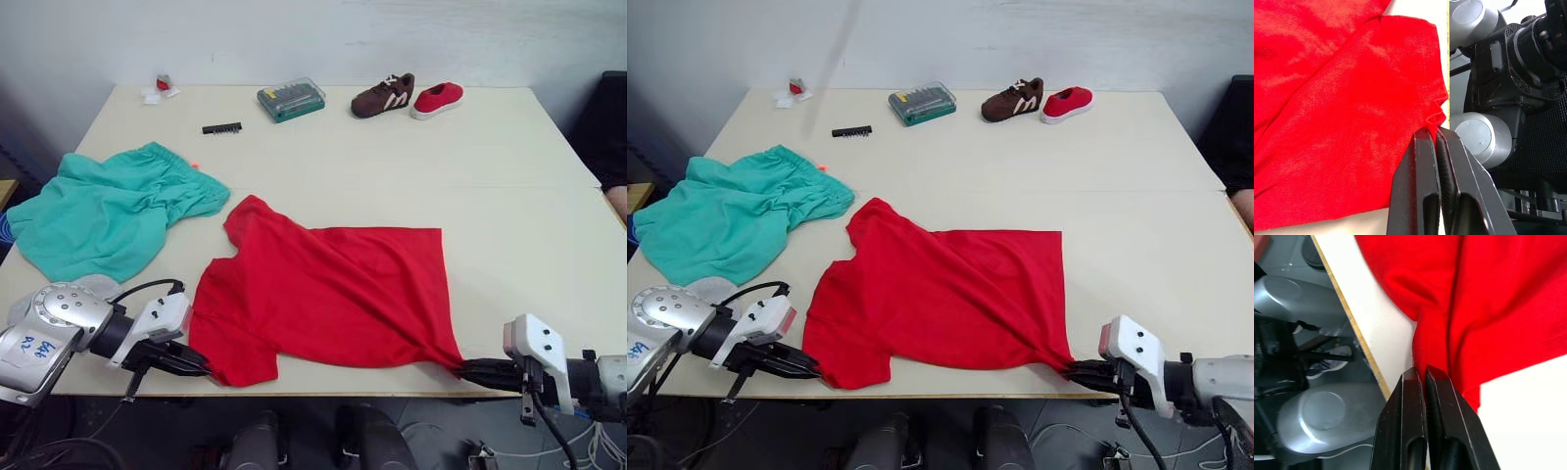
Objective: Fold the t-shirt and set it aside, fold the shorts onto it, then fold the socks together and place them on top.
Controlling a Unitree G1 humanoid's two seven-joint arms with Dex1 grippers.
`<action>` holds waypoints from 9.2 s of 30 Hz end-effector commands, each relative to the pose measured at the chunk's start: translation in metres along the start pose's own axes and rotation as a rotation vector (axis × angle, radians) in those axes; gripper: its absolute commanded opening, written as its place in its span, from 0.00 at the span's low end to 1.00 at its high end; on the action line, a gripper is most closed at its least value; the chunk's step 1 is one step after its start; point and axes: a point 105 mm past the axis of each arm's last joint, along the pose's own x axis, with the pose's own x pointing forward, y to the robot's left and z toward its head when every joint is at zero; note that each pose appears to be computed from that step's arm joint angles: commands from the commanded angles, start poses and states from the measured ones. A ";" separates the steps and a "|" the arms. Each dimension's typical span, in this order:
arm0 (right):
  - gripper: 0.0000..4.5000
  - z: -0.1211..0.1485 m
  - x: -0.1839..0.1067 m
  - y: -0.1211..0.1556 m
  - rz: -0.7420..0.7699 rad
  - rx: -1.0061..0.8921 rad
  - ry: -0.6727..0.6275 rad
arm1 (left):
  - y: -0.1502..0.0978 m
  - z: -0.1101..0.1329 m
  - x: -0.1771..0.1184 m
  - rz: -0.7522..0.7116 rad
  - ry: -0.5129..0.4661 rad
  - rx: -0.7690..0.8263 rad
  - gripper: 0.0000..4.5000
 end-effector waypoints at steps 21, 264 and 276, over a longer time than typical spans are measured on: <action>0.01 -0.026 -0.034 0.016 0.215 -0.590 0.243 | -0.037 -0.017 -0.031 -0.167 0.130 -0.149 0.00; 0.00 -0.006 0.049 -0.014 -0.151 -0.191 0.023 | 0.090 -0.015 0.001 0.392 -0.033 0.139 0.01; 0.00 0.026 -0.001 -0.018 -0.289 -0.207 -0.124 | 0.057 0.037 -0.044 0.385 -0.225 0.115 0.01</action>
